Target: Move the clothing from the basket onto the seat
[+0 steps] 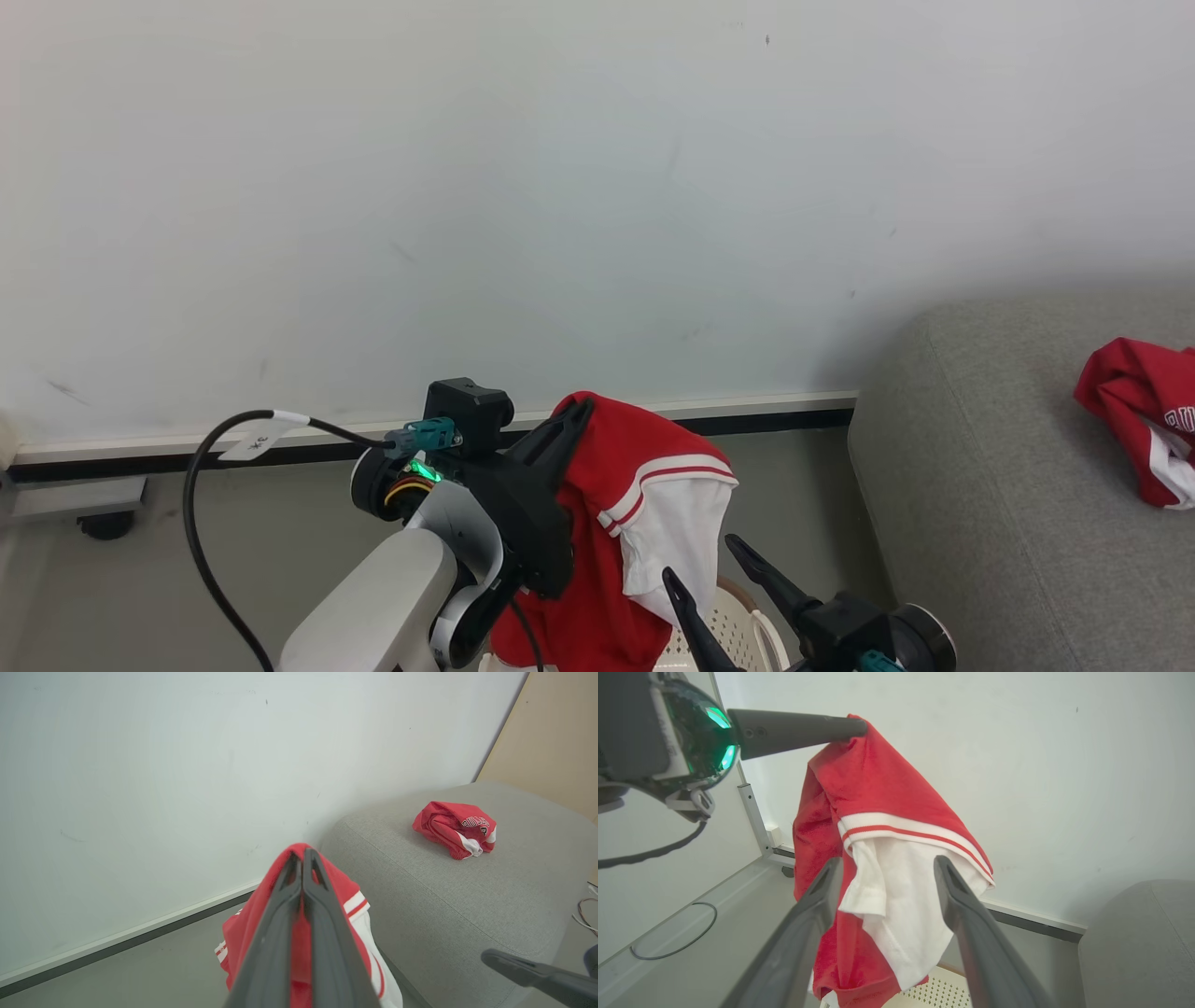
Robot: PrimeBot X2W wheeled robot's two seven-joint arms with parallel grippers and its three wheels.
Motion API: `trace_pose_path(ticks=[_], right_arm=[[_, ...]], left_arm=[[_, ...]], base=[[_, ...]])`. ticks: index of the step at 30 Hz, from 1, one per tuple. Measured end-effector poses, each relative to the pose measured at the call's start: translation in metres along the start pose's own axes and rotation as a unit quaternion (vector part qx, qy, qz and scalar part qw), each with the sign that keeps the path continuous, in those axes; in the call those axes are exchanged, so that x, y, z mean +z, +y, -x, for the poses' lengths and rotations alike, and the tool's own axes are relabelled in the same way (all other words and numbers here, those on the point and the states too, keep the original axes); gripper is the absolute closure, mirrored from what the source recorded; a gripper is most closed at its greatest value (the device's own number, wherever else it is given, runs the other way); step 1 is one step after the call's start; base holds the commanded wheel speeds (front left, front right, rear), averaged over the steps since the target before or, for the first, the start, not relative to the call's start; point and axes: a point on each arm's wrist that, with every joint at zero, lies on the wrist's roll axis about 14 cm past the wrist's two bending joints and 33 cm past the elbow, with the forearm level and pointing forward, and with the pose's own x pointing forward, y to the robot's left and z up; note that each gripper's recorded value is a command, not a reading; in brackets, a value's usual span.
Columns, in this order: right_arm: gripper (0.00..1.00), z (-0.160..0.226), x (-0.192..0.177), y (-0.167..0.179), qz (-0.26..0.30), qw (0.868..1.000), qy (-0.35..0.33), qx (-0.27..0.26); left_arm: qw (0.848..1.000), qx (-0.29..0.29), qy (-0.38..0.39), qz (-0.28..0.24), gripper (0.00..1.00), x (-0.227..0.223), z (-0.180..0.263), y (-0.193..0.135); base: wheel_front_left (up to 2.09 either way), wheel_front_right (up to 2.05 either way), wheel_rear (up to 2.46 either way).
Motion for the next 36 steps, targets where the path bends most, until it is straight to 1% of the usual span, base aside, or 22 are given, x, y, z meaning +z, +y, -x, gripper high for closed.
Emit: trace_pose_path(ticks=[9, 14, 21, 30, 34, 35, 36], right_arm=[[0.0, -0.013, -0.006, 0.004, 0.01, 0.999, 0.023, 0.019], [0.0, -0.025, -0.017, 0.003, 0.017, 0.998, 0.052, 0.025], [0.0, -0.037, -0.032, -0.014, 0.011, 0.997, 0.076, 0.005], [0.0, -0.046, -0.031, -0.022, -0.013, 0.998, 0.064, -0.001], [0.0, -0.048, -0.027, -0.026, -0.019, 0.998, 0.055, -0.005], [0.11, -0.049, -0.026, -0.027, -0.02, 0.998, 0.052, -0.007], [0.52, -0.049, -0.026, -0.029, -0.022, 0.998, 0.052, -0.009]], left_arm=[[1.0, -0.013, -0.003, -0.003, 1.0, 0.005, 0.001, -0.009], [1.0, -0.025, -0.011, -0.006, 1.0, 0.014, 0.0, -0.018], [0.999, -0.047, -0.015, -0.008, 1.0, 0.02, 0.003, -0.036], [0.996, -0.083, -0.031, -0.004, 1.0, 0.038, 0.007, -0.064], [0.994, -0.106, -0.036, 0.006, 1.0, 0.045, 0.01, -0.079], [0.993, -0.109, -0.038, 0.009, 1.0, 0.047, 0.011, -0.082], [0.993, -0.113, -0.039, 0.01, 1.0, 0.048, 0.012, -0.085]], base=[[0.0, 0.0, 0.0], [0.0, 0.0, 0.0], [0.0, 0.0, 0.0], [0.0, 0.0, 0.0], [0.0, 0.0, 0.0], [0.0, 0.0, 0.0], [0.0, 0.0, 0.0]])
